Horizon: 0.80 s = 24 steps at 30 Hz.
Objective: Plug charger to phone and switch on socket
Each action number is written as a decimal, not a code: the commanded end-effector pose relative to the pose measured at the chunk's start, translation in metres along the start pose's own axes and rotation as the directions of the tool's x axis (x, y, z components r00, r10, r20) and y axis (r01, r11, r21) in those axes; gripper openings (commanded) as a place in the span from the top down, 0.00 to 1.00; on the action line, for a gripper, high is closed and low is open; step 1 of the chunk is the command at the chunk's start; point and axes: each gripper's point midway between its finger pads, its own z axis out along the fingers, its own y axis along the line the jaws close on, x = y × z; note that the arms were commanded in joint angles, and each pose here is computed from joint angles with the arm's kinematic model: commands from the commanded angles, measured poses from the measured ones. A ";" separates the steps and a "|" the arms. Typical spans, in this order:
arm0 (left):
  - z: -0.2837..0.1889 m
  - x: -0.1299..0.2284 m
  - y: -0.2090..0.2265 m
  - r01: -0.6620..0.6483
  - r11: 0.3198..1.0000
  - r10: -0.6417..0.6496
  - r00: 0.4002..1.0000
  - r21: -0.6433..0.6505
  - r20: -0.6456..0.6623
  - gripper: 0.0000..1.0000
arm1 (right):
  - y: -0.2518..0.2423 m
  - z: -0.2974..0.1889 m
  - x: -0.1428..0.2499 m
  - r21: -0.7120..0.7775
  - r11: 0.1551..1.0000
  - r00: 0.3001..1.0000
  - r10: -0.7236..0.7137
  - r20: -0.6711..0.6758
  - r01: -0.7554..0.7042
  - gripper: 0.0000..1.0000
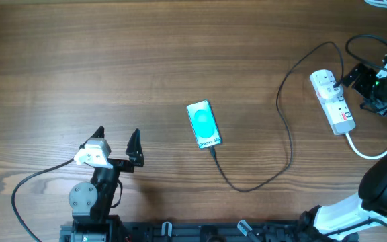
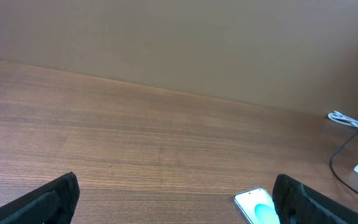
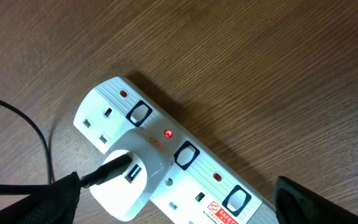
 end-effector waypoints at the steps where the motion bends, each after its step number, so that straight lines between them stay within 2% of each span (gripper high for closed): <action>1: 0.000 0.001 0.002 -0.020 1.000 0.020 1.000 -0.013 0.003 0.00 | 0.007 -0.007 -0.007 -0.019 1.000 1.000 -0.020 0.024 0.020 0.00; 20: 0.000 0.001 0.002 -0.020 1.000 0.020 1.000 -0.013 0.003 0.00 | 0.007 -0.005 -0.010 -0.021 1.000 0.999 -0.022 0.034 0.023 0.00; 24: 0.000 0.001 0.002 -0.020 1.000 0.020 1.000 -0.013 0.003 0.00 | 0.014 -0.027 -0.019 -0.032 0.999 0.995 -0.033 0.095 0.036 0.00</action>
